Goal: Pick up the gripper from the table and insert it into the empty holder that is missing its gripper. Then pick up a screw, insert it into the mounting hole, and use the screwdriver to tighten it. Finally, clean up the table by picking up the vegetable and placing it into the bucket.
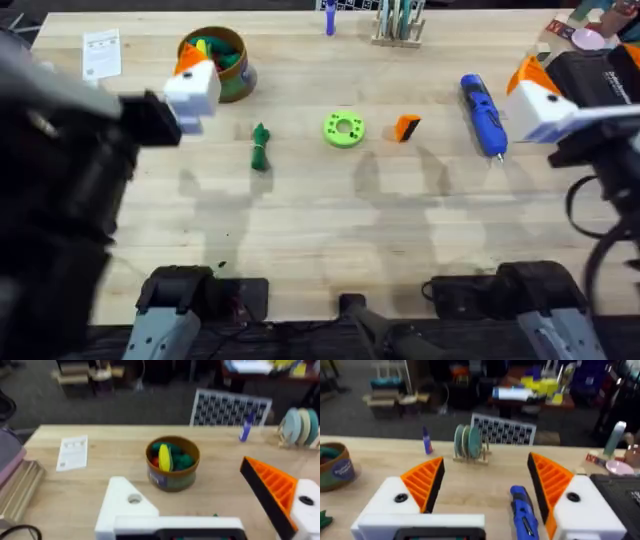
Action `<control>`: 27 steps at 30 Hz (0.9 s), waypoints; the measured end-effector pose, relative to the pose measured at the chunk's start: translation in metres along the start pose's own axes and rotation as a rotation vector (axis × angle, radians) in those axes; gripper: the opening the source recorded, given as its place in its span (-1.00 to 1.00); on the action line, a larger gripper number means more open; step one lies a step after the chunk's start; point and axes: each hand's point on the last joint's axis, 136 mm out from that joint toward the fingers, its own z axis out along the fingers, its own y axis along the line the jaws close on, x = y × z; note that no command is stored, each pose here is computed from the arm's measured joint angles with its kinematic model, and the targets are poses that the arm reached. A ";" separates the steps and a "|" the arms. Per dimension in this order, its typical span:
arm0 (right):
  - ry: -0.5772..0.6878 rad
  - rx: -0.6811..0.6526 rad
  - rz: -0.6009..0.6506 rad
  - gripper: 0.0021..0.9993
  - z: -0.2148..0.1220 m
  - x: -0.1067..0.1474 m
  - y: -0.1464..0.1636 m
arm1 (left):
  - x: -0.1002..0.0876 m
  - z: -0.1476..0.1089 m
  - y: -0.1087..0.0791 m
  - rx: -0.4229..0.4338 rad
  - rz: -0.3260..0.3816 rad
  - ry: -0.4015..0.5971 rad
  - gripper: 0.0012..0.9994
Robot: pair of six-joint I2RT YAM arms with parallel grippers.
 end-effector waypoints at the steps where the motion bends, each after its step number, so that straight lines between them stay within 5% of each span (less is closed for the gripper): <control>1: 0.042 0.000 0.002 0.99 0.003 0.000 0.000 | -0.001 0.005 0.000 0.000 0.002 0.045 0.97; 10: 0.509 0.001 0.022 0.99 0.027 0.029 -0.001 | 0.003 0.042 -0.002 -0.003 0.020 0.405 0.97; 18: 0.862 0.001 0.038 0.98 0.038 0.066 -0.002 | 0.036 0.060 -0.003 -0.005 0.033 0.672 0.97; 27: 1.015 0.001 0.045 0.99 0.048 0.083 -0.003 | 0.067 0.056 -0.002 -0.006 0.041 0.836 0.97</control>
